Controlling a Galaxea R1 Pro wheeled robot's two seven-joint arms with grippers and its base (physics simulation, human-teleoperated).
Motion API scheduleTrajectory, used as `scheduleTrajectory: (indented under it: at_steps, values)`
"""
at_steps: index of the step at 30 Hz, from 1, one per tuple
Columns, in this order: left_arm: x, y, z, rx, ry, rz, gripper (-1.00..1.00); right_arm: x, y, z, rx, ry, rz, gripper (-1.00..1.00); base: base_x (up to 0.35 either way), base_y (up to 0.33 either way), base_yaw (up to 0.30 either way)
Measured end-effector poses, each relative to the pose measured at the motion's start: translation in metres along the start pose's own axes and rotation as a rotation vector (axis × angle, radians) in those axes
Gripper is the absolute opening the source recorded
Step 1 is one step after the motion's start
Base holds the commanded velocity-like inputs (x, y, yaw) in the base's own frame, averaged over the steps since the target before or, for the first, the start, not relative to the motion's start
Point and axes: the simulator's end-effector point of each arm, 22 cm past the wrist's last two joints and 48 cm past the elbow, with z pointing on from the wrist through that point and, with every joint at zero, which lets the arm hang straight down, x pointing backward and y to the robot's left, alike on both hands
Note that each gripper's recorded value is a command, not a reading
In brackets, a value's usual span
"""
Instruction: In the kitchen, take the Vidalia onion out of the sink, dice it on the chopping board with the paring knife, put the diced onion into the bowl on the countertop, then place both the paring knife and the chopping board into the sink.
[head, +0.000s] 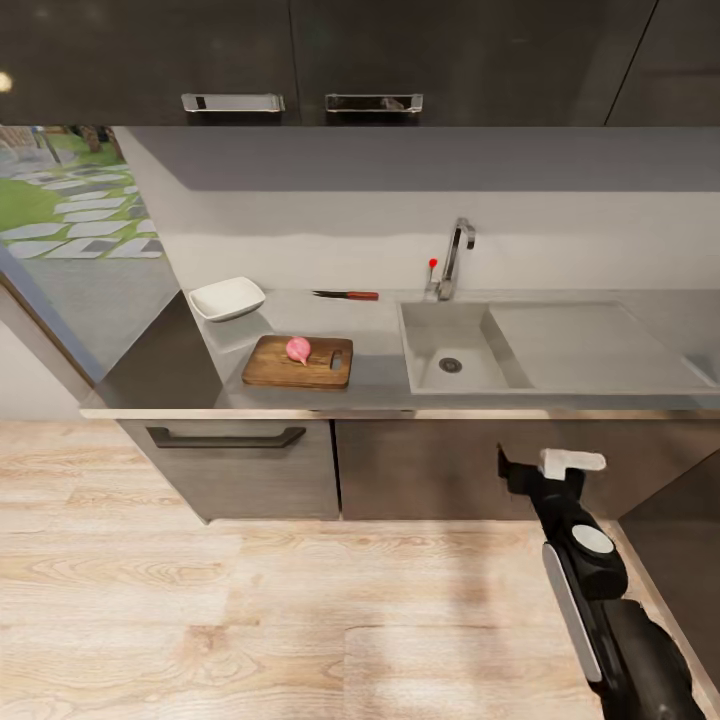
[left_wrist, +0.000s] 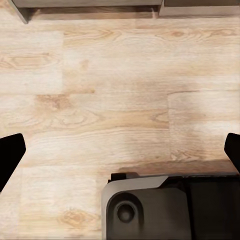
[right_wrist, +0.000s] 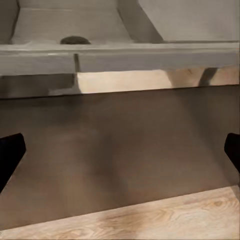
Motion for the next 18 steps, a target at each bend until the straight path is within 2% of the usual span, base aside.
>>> scheduleTrajectory:
  at_steps: [1,3,4,5,10,13,15,18]
  values:
    - [0.0,0.0,0.0,0.0,0.001,0.0,1.0,-0.009,0.004,0.003,-0.002,-0.002,0.001,1.0,0.0,0.0,0.0]
    - [0.001,0.0,0.0,0.0,0.002,0.0,1.0,-0.042,0.027,0.013,-0.023,-0.009,0.009,1.0,0.049,0.03,0.0]
    - [0.001,0.0,0.0,0.0,0.0,0.0,1.0,-0.078,0.06,0.019,-0.046,-0.015,0.028,1.0,0.146,0.105,0.0]
    - [0.0,0.0,0.0,0.0,0.001,0.0,1.0,-0.103,0.073,0.022,-0.053,-0.039,0.037,1.0,0.164,0.122,0.0]
    - [-0.001,-0.001,0.0,0.0,-0.002,-0.001,1.0,-0.134,0.095,0.036,-0.06,-0.04,0.043,1.0,0.21,0.165,0.0]
    - [-0.002,-0.001,0.0,0.0,-0.005,-0.002,1.0,-0.142,0.109,0.062,-0.064,0.001,0.02,1.0,0.233,0.187,0.0]
    - [-0.003,-0.001,0.0,0.001,-0.007,-0.002,1.0,-0.143,0.119,0.087,-0.065,0.051,-0.007,1.0,0.244,0.191,0.0]
    - [-0.004,-0.001,0.0,0.001,-0.009,-0.002,1.0,-0.146,0.126,0.103,-0.066,0.083,-0.024,1.0,0.256,0.192,0.0]
